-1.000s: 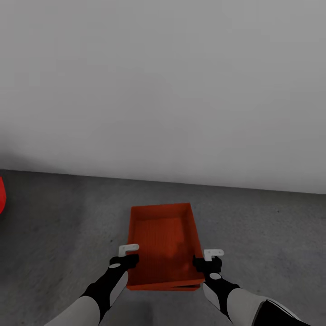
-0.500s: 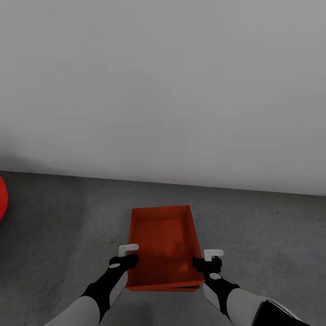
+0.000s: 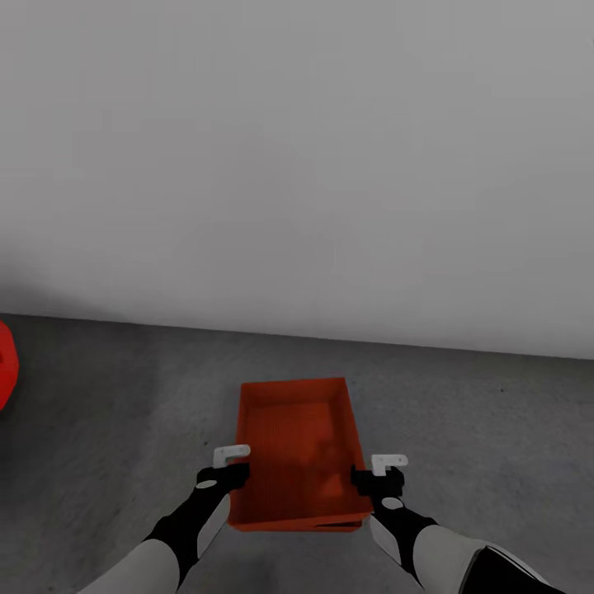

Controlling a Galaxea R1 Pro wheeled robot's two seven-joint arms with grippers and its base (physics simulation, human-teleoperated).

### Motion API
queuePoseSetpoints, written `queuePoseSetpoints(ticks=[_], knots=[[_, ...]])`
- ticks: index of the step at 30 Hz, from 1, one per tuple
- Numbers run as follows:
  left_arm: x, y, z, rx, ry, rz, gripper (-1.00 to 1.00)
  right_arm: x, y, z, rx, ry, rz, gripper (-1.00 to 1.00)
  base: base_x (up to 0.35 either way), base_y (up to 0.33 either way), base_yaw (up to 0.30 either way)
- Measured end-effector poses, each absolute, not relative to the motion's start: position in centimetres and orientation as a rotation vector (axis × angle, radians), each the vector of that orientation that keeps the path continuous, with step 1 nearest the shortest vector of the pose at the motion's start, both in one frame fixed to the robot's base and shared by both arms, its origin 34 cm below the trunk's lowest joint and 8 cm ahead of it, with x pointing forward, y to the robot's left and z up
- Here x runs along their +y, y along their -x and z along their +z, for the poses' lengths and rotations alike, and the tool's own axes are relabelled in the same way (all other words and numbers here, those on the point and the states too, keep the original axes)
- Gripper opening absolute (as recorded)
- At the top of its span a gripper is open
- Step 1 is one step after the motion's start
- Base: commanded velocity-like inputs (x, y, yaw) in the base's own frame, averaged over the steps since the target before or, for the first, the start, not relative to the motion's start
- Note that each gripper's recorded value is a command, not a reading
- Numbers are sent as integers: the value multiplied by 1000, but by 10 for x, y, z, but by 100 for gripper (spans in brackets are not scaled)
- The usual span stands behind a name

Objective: Move the two storage containers from the living room to the garage. In the garage, place one container on the floor and stack the other container on top of it (either order is fine).

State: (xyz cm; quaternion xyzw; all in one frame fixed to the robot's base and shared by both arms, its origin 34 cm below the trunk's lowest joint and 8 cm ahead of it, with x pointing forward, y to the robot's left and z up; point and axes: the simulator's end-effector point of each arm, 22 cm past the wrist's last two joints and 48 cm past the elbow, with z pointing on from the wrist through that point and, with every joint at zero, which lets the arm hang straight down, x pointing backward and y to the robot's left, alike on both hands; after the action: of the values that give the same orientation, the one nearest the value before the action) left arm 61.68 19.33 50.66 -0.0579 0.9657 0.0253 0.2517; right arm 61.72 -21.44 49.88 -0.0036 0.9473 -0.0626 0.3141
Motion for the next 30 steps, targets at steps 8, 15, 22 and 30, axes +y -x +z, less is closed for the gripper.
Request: queuePoseSetpoints(ticks=[8, 15, 22, 30], knots=[[213, -616, 518, 2628, 276, 85, 100, -214, -617, 512, 2497, 9, -165, 100, 0, 0, 0], [224, -614, 528, 2626, 325, 97, 100, -214, -617, 523, 2498, 10, -165, 100, 0, 0, 0], [225, -613, 538, 2628, 328, 100, 100, -214, -617, 533, 2498, 10, -165, 100, 0, 0, 0], [225, -613, 550, 2628, 328, 100, 100, -214, -616, 545, 2498, 10, -165, 100, 0, 0, 0]])
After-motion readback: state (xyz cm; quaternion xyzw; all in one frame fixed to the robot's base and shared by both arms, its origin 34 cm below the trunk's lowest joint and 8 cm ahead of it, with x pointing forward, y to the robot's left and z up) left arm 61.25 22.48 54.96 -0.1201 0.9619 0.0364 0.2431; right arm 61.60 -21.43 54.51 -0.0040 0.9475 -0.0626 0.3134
